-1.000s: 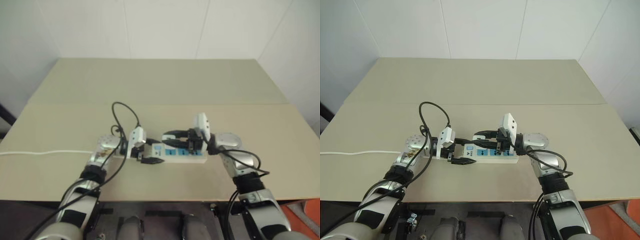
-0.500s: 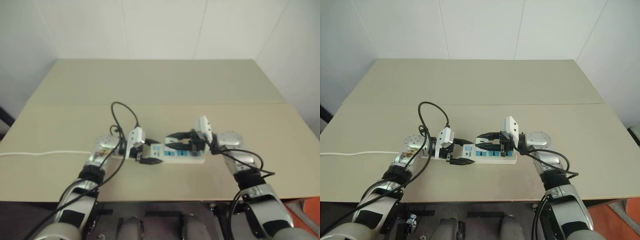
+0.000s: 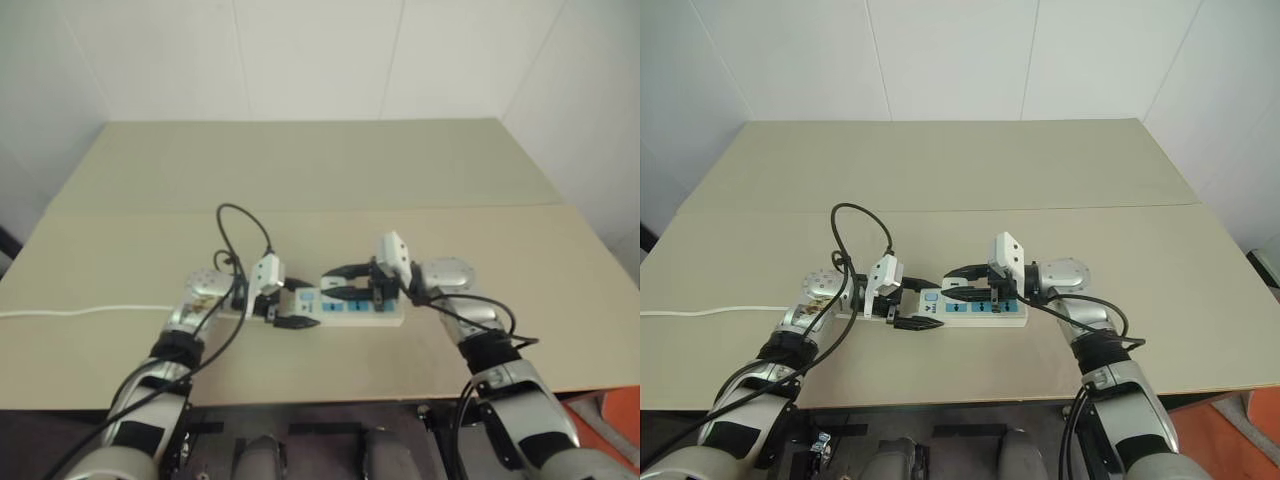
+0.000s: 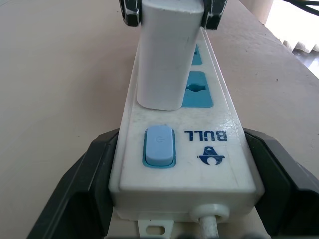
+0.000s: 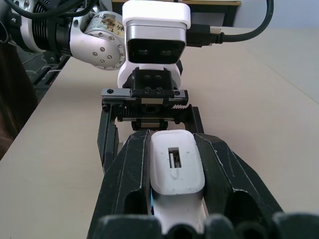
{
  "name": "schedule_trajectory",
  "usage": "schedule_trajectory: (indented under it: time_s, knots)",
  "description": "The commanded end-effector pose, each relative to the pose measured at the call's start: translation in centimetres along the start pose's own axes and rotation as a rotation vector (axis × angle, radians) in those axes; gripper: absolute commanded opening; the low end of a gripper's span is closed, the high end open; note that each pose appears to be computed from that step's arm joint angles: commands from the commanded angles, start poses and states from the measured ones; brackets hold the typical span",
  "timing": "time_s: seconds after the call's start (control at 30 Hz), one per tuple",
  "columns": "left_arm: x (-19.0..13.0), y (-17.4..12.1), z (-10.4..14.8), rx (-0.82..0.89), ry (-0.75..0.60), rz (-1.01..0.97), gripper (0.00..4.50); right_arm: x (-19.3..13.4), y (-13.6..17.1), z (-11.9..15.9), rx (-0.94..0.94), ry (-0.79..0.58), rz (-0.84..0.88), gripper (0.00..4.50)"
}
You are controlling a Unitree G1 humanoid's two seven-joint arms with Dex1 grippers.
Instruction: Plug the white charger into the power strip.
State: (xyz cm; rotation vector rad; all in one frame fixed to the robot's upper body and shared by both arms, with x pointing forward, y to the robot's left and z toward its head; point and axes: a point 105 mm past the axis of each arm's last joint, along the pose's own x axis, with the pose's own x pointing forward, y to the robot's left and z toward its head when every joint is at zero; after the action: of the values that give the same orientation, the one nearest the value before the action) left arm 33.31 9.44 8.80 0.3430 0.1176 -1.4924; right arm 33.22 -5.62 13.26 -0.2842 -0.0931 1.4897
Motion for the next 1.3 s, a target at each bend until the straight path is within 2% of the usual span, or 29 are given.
schedule_trajectory:
  time_s: [0.03, 0.43, 1.07, 1.3]
  knots:
    - [-0.3, -0.2, -0.3, 0.005, 0.020, 0.001, 3.29, 0.4, 1.2, -3.1, 0.089, 0.109, 0.039, 1.19]
    - [0.4, -0.7, -0.5, -0.004, -0.009, 0.032, 3.29, 0.5, 1.6, -3.5, 0.158, 0.106, 0.060, 1.19]
    - [0.7, -1.0, -0.6, -0.013, -0.007, 0.020, 3.29, 0.6, 1.6, -2.2, 0.084, 0.079, 0.067, 1.19]
    - [0.6, -1.0, -0.6, -0.016, -0.005, 0.018, 3.29, 0.8, 1.7, -2.2, 0.082, 0.088, 0.064, 3.39]
